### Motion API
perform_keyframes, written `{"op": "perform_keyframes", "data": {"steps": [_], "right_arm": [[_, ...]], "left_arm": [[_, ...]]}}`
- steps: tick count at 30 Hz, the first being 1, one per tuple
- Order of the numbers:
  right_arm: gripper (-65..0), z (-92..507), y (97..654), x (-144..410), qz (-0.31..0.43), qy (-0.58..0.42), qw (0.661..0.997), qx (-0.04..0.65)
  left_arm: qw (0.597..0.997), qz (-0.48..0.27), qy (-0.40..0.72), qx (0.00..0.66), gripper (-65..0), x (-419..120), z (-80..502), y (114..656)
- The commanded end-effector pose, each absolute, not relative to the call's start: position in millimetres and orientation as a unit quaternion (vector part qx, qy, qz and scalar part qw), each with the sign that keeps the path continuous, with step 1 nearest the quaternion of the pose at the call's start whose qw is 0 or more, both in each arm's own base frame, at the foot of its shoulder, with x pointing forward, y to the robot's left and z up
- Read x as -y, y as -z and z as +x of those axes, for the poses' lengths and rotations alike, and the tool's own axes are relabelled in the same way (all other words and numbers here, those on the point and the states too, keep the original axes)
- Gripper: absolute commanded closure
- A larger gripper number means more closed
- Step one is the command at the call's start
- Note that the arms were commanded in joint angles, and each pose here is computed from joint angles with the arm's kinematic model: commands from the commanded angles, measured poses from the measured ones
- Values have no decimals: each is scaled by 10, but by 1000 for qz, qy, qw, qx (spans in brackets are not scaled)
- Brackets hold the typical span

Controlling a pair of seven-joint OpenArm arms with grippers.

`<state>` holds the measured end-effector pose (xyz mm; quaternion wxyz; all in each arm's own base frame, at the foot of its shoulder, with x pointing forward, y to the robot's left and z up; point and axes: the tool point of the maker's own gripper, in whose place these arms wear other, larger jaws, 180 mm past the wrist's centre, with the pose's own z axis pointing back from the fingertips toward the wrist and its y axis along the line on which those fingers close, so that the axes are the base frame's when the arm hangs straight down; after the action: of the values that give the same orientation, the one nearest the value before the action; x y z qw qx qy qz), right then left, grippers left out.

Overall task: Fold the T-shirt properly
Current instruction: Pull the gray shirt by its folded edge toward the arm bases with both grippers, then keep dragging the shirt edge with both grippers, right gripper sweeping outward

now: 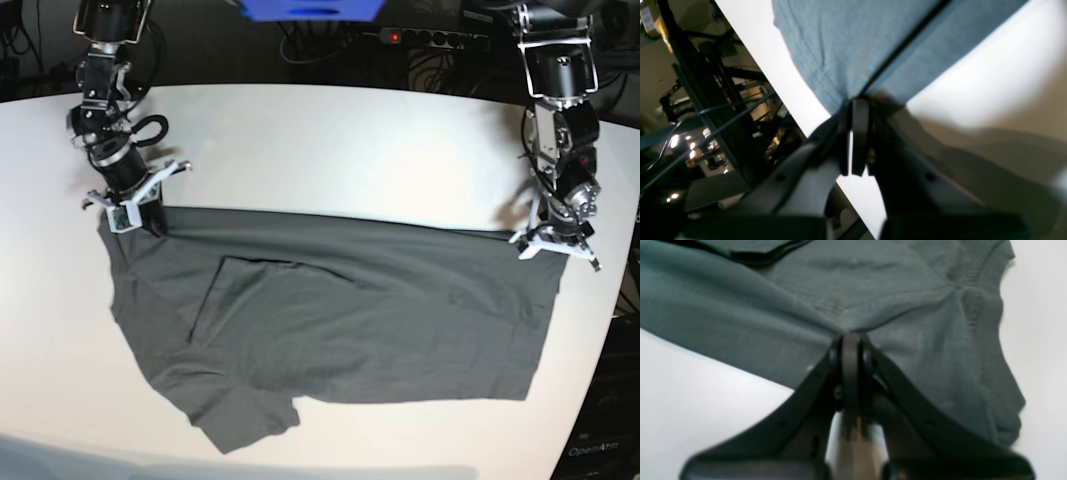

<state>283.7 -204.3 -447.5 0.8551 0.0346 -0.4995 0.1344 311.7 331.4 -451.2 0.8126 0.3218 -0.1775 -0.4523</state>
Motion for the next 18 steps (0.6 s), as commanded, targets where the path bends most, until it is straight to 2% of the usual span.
{"op": "perform_keyframes", "data": {"steps": [1, 9, 18], "right_arm": [[-4, 2571, 4756, 2147, 14, -154, 890, 429], [-4, 2375, 4804, 2257, 8, -136, 895, 425], [-4, 2250, 4781, 2479, -10, -110, 895, 433]], "left_arm": [[828, 296, 460, 125, -24, -3373, 2839, 4687], [831, 284, 466, 107, -24, -3358, 2606, 4824], [840, 274, 450, 130, -24, -3139, 2596, 4819]]}}
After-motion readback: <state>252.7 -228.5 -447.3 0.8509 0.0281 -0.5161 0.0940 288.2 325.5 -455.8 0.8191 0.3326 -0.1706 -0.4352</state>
